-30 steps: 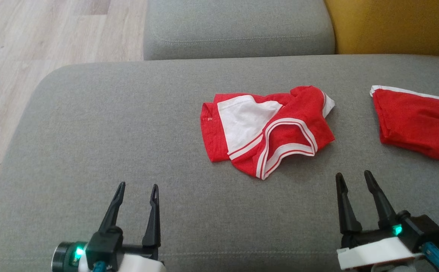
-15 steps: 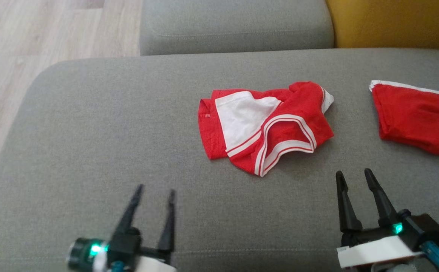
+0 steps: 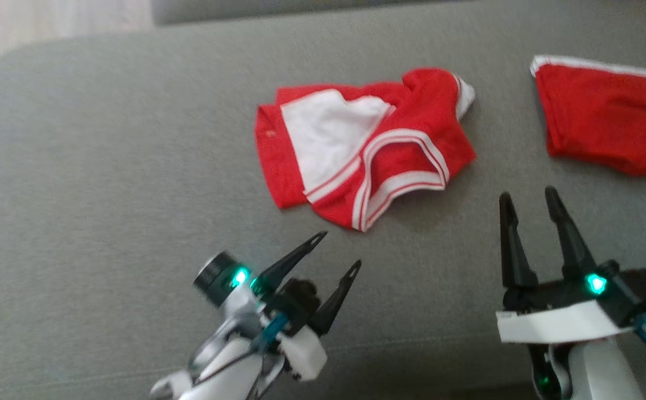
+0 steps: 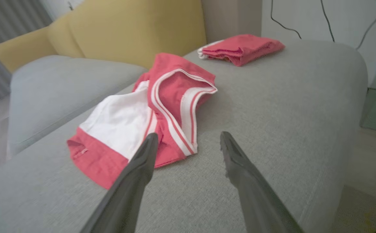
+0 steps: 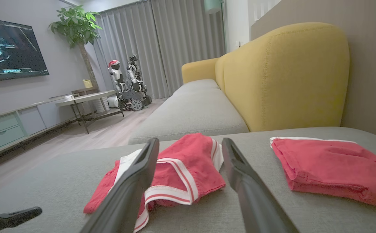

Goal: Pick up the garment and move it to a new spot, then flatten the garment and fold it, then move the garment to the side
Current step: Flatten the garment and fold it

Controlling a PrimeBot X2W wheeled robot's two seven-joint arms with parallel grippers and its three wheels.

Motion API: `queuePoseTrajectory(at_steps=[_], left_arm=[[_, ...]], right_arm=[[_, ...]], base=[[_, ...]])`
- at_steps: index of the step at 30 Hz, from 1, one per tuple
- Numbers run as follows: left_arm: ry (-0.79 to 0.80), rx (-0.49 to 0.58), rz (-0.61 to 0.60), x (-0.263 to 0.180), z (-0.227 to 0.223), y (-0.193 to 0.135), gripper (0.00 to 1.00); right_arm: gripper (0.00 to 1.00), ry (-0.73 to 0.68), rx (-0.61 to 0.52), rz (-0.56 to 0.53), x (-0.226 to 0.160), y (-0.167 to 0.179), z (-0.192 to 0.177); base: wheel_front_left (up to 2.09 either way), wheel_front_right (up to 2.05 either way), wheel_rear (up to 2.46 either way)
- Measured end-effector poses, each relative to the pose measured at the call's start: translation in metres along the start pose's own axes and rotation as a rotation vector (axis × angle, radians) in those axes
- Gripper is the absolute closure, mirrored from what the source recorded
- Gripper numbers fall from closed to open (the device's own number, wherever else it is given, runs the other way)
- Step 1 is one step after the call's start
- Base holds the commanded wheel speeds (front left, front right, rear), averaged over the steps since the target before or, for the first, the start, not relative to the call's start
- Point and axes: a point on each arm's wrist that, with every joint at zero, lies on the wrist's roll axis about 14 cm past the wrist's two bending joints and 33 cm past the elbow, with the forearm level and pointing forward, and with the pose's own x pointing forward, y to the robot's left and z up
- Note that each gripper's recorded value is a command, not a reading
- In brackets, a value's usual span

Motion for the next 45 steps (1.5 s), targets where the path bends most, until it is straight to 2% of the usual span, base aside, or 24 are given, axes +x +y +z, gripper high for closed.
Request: queuePoseTrajectory(at_steps=[4, 9, 14, 23, 24, 25, 26, 28, 35, 39, 45], left_arm=[[0.053, 0.027, -0.129, 0.027, -0.022, -0.011, 0.00], [0.083, 0.054, -0.206, 0.058, -0.041, -0.009, 0.00], [0.154, 0.071, -0.307, 0.069, -0.073, -0.024, 0.00], [0.180, 0.150, -0.303, 0.080, -0.085, -0.016, 0.00], [0.187, 0.163, -0.299, 0.079, -0.086, -0.016, 0.05], [0.196, 0.169, -0.299, 0.078, -0.089, -0.015, 0.38], [0.203, 0.173, -0.299, 0.077, -0.090, -0.015, 0.63], [0.212, 0.180, -0.289, 0.078, -0.092, -0.011, 1.00], [0.212, 0.158, -0.285, 0.082, -0.089, -0.009, 1.00], [0.152, -0.036, -0.234, 0.093, -0.060, -0.003, 1.00], [-0.062, -0.280, -0.220, 0.120, 0.033, -0.005, 1.00]], right_arm=[[0.00, 0.017, -0.004, -0.032, 0.010, -0.014, -0.007], [0.00, 0.042, -0.013, -0.071, 0.019, -0.031, -0.017], [0.00, 0.061, -0.026, -0.113, 0.019, -0.047, -0.022], [0.00, 0.060, -0.039, -0.147, 0.011, -0.057, -0.019], [0.00, 0.057, -0.038, -0.146, 0.010, -0.056, -0.018], [0.00, 0.055, -0.037, -0.144, 0.010, -0.055, -0.017], [0.00, 0.054, -0.038, -0.143, 0.009, -0.055, -0.016], [0.00, 0.050, -0.038, -0.141, 0.008, -0.054, -0.015], [0.00, 0.044, -0.028, -0.133, 0.007, -0.050, -0.013], [0.00, 0.018, -0.022, -0.153, 0.003, -0.055, -0.004], [0.00, -0.030, -0.014, -0.172, -0.006, -0.058, 0.014]], base=[[0.00, 0.00, 0.00], [0.00, 0.00, 0.00], [0.00, 0.00, 0.00], [0.00, 0.00, 0.00], [0.00, 0.00, 0.00], [0.00, 0.00, 0.00], [0.00, 0.00, 0.00], [0.00, 0.00, 0.00], [0.00, 0.00, 0.00], [0.00, 0.00, 0.00], [0.00, 0.00, 0.00]])
